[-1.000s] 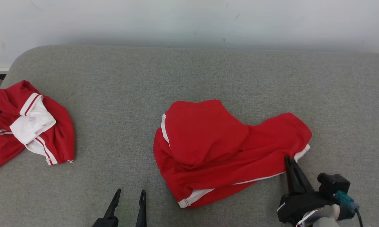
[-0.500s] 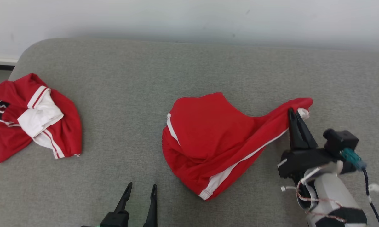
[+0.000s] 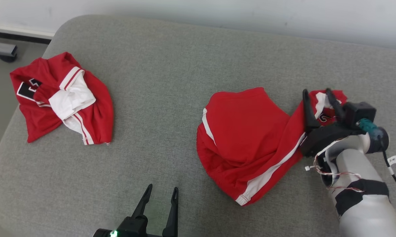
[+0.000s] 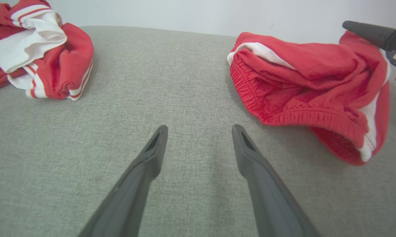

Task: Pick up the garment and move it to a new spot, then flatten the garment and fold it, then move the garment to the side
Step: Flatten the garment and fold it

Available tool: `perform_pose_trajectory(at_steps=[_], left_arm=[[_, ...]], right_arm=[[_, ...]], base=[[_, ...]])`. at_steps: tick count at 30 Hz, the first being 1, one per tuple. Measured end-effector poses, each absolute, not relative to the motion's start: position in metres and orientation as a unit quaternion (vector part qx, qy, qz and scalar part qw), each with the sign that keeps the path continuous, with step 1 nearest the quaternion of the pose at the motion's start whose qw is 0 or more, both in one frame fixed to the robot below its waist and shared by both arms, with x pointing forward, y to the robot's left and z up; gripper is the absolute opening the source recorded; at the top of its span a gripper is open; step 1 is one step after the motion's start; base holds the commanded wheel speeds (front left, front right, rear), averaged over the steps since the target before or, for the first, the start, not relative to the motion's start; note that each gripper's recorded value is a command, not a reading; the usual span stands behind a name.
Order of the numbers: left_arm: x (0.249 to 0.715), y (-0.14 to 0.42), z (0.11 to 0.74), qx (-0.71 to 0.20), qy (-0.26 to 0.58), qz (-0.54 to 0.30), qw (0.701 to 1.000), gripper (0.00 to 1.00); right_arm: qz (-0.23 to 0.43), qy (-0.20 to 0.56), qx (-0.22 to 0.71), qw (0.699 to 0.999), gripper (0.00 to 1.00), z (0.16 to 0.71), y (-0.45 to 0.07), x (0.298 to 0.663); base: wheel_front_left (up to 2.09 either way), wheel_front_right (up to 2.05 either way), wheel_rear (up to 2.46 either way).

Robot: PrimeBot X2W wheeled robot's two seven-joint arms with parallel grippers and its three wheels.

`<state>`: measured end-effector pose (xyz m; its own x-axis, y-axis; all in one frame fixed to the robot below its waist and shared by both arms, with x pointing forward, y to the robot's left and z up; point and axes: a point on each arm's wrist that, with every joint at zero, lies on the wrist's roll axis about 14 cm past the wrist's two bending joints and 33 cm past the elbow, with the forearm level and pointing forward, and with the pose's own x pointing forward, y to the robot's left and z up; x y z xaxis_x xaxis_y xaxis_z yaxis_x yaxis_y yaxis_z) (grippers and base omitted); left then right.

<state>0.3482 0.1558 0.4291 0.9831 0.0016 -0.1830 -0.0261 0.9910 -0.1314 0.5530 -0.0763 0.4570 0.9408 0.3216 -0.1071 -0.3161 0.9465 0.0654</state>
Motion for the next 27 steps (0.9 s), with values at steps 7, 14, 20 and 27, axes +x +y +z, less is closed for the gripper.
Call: perform_pose_trajectory(at_steps=[7,14,20,27], left_arm=[[0.348,0.160,0.425,-0.068,0.098,0.018,0.993,1.00],[0.356,0.144,0.433,-0.076,0.083,-0.016,0.994,1.00],[0.359,0.118,0.439,-0.091,0.075,-0.069,0.991,1.00],[0.342,0.058,0.430,-0.154,0.105,-0.182,0.966,1.00]], right_arm=[[0.150,0.029,0.036,0.988,1.00,0.471,-0.080,0.560],[0.107,0.010,0.038,0.993,1.00,0.476,-0.125,0.530],[0.063,0.028,0.035,0.997,1.00,0.462,-0.166,0.485],[-0.008,0.053,0.051,0.997,1.00,0.444,-0.215,0.433]], base=[[0.00,0.00,0.00],[0.00,0.00,0.00],[0.00,0.00,0.00],[0.00,0.00,0.00]])
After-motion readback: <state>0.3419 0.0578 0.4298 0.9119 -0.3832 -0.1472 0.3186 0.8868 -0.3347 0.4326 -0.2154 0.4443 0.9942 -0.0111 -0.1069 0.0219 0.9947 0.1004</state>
